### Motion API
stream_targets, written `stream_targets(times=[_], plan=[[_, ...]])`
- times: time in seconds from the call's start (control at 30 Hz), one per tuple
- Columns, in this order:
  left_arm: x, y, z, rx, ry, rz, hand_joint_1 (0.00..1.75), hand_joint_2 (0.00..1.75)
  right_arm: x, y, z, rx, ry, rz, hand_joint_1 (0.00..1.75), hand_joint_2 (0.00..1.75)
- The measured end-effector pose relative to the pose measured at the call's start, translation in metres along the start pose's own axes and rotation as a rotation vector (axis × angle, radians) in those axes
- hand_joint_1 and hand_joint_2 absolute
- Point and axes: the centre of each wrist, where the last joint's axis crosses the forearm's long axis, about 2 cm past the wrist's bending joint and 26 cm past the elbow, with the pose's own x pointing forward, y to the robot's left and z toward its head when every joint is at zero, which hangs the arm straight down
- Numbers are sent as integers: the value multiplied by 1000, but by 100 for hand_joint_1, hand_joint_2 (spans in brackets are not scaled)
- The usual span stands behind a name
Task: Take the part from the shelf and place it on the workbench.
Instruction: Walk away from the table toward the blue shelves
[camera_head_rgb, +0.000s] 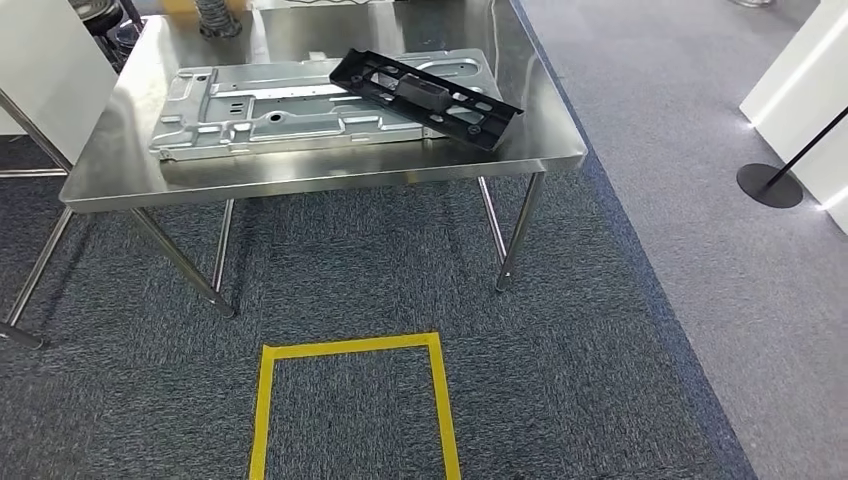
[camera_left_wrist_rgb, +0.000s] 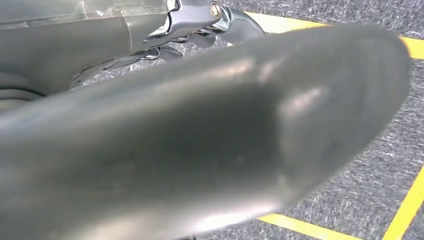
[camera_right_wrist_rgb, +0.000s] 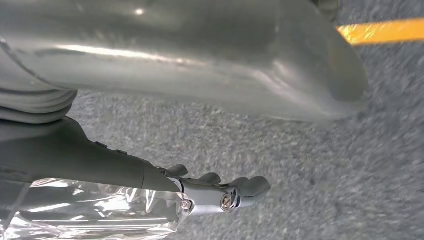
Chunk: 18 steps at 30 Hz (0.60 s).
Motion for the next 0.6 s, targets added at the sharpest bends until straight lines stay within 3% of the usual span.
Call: stream_targets(times=[0.27, 0.6], plan=[[-1, 0, 1, -1, 11, -8, 0, 0, -1, 5, 1, 126, -66, -67, 0, 0], [-1, -3, 1, -24, -1, -17, 0, 0, -1, 3, 0, 124, -80, -74, 0, 0]])
